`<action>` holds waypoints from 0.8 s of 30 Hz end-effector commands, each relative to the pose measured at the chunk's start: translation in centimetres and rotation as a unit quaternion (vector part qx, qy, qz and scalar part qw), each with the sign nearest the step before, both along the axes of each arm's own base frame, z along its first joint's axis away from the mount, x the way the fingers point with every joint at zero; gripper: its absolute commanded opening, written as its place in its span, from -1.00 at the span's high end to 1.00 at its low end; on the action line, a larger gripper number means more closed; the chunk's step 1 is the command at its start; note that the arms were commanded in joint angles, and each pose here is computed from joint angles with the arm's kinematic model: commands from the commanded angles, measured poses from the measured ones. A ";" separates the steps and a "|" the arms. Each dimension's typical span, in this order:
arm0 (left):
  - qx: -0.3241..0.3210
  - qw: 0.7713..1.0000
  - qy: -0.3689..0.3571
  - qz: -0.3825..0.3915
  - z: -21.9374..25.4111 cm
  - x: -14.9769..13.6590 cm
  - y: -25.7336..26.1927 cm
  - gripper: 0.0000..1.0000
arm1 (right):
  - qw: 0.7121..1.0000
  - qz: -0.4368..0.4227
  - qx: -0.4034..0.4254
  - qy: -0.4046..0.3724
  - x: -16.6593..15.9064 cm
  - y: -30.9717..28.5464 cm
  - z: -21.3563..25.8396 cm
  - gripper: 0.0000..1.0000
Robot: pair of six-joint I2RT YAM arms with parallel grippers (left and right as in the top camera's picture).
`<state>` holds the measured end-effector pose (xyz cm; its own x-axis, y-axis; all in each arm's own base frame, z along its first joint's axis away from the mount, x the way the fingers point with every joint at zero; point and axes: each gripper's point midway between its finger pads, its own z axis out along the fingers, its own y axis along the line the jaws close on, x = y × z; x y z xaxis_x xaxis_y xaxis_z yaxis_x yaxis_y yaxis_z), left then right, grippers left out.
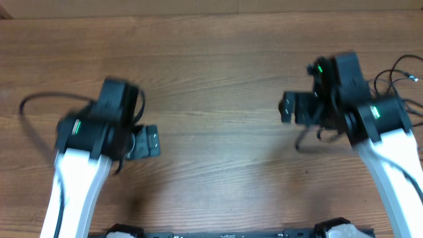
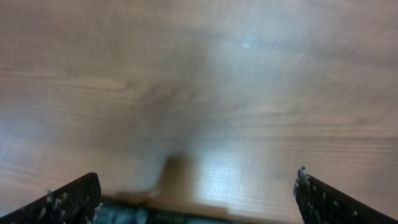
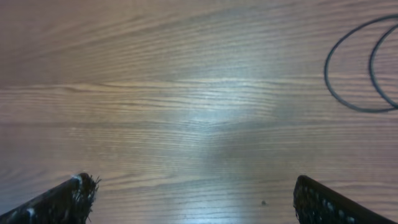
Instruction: Untangle cables
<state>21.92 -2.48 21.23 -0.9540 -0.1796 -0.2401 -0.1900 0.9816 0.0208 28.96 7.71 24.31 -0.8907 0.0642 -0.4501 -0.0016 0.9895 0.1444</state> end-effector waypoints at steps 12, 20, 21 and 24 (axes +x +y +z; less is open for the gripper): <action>-0.052 0.946 -0.321 0.008 7.0 -5.4 1.6 -0.99 | 0.969 -0.035 0.037 -0.242 -8.0 -3.5 5.8 -0.99; -0.043 0.960 -0.278 0.007 5.3 -7.0 1.9 -0.99 | 0.975 -0.034 0.029 -0.216 -8.7 -3.7 4.7 -1.00; -0.042 0.960 -0.276 0.007 5.2 -7.1 1.9 -0.99 | 0.975 -0.034 0.029 -0.216 -8.7 -3.7 4.7 -1.00; -0.041 0.962 -0.270 0.007 5.0 -7.3 2.0 -0.99 | 0.975 -0.034 0.029 -0.216 -8.7 -3.7 4.7 -1.00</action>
